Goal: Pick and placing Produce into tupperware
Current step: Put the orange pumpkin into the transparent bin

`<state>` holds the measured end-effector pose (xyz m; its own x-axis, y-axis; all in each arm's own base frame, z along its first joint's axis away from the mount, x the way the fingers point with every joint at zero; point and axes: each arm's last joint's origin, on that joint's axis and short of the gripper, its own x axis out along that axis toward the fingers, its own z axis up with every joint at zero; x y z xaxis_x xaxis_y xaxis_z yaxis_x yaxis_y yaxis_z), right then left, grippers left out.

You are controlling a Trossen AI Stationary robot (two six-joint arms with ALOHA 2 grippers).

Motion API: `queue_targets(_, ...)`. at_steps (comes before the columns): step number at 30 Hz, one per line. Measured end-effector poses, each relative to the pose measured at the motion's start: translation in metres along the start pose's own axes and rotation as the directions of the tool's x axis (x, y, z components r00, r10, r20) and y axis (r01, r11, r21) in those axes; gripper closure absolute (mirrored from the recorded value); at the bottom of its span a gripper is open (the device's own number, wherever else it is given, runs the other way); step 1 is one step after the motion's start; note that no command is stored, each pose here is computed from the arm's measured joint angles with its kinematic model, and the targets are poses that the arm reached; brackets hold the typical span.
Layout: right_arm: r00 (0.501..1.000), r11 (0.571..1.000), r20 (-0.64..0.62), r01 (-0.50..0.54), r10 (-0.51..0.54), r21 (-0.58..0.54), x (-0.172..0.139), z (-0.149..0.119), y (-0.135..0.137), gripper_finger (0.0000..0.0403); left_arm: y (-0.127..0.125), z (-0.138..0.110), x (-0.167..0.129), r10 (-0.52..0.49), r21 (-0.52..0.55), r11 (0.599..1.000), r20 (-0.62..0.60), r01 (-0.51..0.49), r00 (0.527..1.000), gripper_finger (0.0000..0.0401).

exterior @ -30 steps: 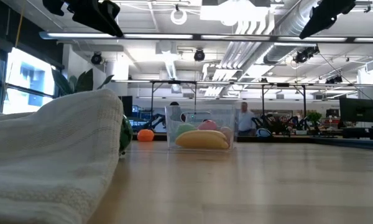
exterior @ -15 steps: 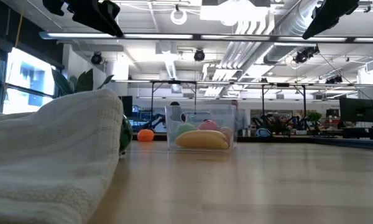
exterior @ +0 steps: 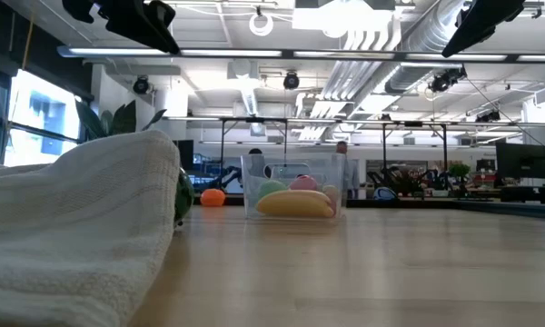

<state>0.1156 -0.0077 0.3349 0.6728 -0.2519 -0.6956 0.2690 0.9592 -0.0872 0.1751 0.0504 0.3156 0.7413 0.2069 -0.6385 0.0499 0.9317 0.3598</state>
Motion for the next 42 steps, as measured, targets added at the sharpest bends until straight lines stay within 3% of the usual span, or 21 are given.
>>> queue_targets(20, 1.000, 1.000, 0.000, 0.000, 0.000, 0.000, 0.000, 0.000, 0.000, 0.0246, 0.005, 0.009, 0.000, 0.052, -0.002, 0.999, 0.095, -0.052, 0.994, 0.0284)
queue_targets(25, 1.000, 1.000, 0.000, 0.000, 0.000, 0.000, 0.000, 0.000, 0.000, 0.0246, 0.009, 0.015, 0.001, 0.111, -0.009, 0.994, 0.134, -0.110, 0.985, 0.0284)
queue_targets(28, 1.000, 1.000, 0.001, 0.000, 0.000, 0.000, 0.000, 0.000, 0.000, 0.0246, 0.015, 0.021, 0.001, 0.215, -0.015, 0.976, 0.166, -0.216, 0.962, 0.0284)
queue_targets(31, 1.000, 1.000, 0.001, -0.001, 0.001, 0.001, 0.000, 0.000, 0.000, 0.0246, 0.033, 0.023, -0.001, 0.387, -0.109, 0.919, 0.073, -0.378, 0.919, 0.0284)
queue_targets(34, 1.000, 1.000, 0.000, -0.001, 0.001, 0.001, 0.000, 0.000, 0.000, 0.0246, 0.061, 0.026, -0.004, 0.433, -0.166, 0.888, -0.012, -0.429, 0.901, 0.0284)
queue_targets(38, 1.000, 1.000, 0.000, -0.001, 0.001, 0.000, 0.000, 0.000, 0.000, 0.0246, 0.104, 0.033, -0.002, 0.375, -0.213, 0.893, -0.138, -0.397, 0.917, 0.0284)
queue_targets(42, 1.000, 1.000, 0.000, 0.000, 0.000, 0.000, 0.000, 0.000, 0.000, 0.0246, 0.146, 0.024, 0.009, 0.226, -0.305, 0.894, -0.328, -0.329, 0.917, 0.0284)
